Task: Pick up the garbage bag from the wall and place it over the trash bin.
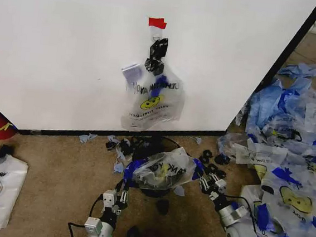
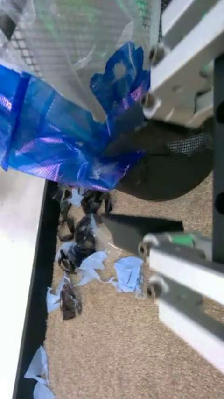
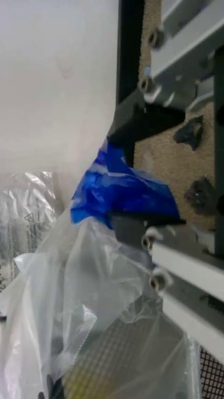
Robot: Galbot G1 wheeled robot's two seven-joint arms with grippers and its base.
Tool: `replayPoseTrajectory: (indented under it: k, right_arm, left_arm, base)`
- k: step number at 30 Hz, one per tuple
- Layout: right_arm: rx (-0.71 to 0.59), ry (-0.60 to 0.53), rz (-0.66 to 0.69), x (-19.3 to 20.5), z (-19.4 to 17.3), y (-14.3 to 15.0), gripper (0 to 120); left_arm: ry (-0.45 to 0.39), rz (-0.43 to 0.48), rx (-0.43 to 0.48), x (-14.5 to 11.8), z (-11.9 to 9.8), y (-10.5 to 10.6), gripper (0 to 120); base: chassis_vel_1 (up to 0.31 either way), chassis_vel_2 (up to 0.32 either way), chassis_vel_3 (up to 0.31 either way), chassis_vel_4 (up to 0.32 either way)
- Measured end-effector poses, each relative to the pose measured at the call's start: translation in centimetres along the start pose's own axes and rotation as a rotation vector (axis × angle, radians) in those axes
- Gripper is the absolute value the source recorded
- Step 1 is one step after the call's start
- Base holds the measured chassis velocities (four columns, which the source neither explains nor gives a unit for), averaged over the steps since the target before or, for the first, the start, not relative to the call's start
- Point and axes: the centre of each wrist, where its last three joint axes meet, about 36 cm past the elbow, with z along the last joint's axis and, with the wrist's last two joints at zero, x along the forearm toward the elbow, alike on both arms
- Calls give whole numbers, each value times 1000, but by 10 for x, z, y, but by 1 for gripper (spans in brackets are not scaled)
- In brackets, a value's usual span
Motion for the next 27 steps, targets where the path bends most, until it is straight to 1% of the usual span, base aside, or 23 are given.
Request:
replayPoseTrajectory:
  k: [1, 2, 3, 4, 5, 6, 7, 8, 12, 13, 15, 19, 27]
  right_arm:
    - [1, 2, -2, 0, 0, 0, 44]
    - [3, 3, -5, 0, 0, 0, 51]
    - [3, 3, -6, -1, 0, 0, 51]
    - [5, 3, -8, -1, 1, 0, 57]
    - [5, 3, -8, -1, 1, 0, 57]
    - [7, 4, -9, -1, 1, 0, 61]
    - [10, 6, -10, -2, 1, -1, 67]
    - [13, 9, -11, -2, 1, -2, 71]
    - [30, 19, -14, 0, 1, -4, 88]
    - [30, 19, -14, 0, 1, -4, 88]
    - [38, 30, -12, 1, 1, -6, 95]
    - [54, 40, -3, 3, -1, -11, 100]
    - [58, 39, 8, 11, -9, -19, 100]
  left_arm:
    - [2, -4, 1, 0, 0, -1, 46]
    - [3, -6, 2, 1, 0, -1, 51]
    - [3, -6, 1, 1, 0, -1, 52]
    - [4, -7, 0, 2, 0, -1, 57]
    - [4, -7, 0, 2, 0, -1, 57]
    - [5, -9, -1, 2, 1, -1, 62]
    - [4, -11, -5, 3, 1, 0, 67]
    - [3, -12, -9, 4, 1, 1, 70]
    - [0, -9, -9, 8, -2, 1, 88]
    - [0, -9, -9, 8, -2, 1, 88]
    - [-3, -7, -6, 8, -4, 0, 96]
    - [-6, -5, -3, 10, -6, -1, 100]
    - [-9, -4, -7, 16, -13, 1, 100]
  base:
    - [0, 0, 0, 0]
    - [0, 0, 0, 0]
    - [0, 0, 0, 0]
    - [0, 0, 0, 0]
    - [0, 0, 0, 0]
    - [0, 0, 0, 0]
    - [0, 0, 0, 0]
    - [0, 0, 0, 0]
    - [0, 0, 0, 0]
    - [0, 0, 0, 0]
    - [0, 0, 0, 0]
    - [0, 0, 0, 0]
    - [0, 0, 0, 0]
